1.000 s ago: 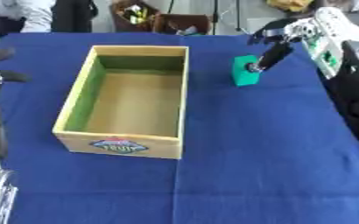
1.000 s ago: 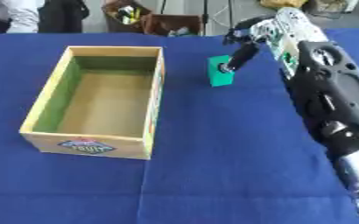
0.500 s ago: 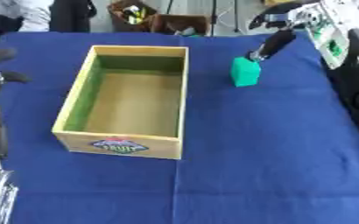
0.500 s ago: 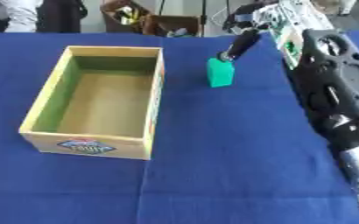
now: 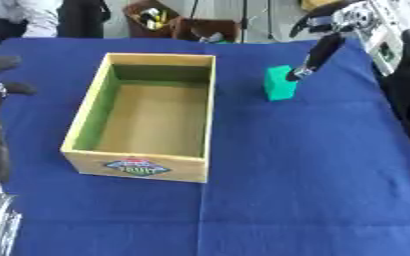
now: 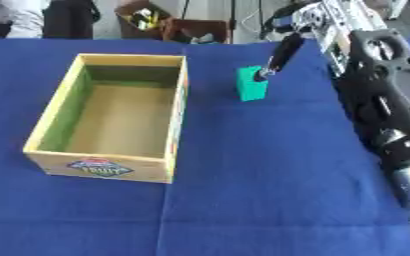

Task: Pick up objects on the table and place them in the box.

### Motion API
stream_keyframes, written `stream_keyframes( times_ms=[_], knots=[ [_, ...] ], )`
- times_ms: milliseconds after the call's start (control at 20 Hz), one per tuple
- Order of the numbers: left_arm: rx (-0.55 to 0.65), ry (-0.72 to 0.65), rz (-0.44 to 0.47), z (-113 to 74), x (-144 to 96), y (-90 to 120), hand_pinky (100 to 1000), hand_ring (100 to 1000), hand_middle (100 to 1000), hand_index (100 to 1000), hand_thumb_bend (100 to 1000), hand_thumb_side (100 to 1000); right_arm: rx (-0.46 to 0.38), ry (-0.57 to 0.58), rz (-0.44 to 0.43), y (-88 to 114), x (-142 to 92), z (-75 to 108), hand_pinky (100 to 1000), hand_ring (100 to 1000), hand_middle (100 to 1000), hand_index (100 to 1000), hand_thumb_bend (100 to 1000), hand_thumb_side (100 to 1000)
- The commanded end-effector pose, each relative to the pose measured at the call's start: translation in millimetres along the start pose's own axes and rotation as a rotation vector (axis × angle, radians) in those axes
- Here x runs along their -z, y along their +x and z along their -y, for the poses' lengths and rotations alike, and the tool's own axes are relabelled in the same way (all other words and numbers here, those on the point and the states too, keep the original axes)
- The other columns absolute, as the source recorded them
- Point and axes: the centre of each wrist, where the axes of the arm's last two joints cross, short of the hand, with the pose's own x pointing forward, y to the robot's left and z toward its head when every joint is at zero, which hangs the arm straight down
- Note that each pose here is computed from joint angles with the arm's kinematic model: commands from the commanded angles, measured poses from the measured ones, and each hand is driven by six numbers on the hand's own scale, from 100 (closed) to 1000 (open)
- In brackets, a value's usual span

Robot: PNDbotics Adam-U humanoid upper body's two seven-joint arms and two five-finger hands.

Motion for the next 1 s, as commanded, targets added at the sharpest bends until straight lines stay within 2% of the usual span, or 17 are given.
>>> stream_keyframes(
  times_ms=[50, 350, 750, 1000],
  knots=[
    [0.006, -0.012, 0.026, -1.5, 3.4, 5.5, 506, 708, 878, 772, 100, 957, -0.018, -0.005, -0.019, -10.0, -8.8, 10.1, 923, 971, 1000, 1000, 452, 478],
    [0.004, -0.013, 0.023, -0.9, 3.2, 5.5, 505, 709, 879, 772, 100, 959, -0.021, -0.012, 0.02, -6.2, -5.6, 7.6, 919, 963, 1000, 1000, 372, 456],
    [0.004, -0.013, 0.02, -0.7, 3.1, 5.4, 505, 709, 881, 772, 100, 961, -0.038, 0.025, 0.052, -4.3, -1.7, 2.7, 925, 969, 1000, 1000, 395, 442],
    [0.002, -0.015, 0.021, 0.0, 3.4, 5.6, 506, 709, 881, 772, 100, 961, -0.065, 0.068, 0.038, -4.7, 2.0, -2.1, 925, 972, 1000, 1000, 373, 434]
  ],
)
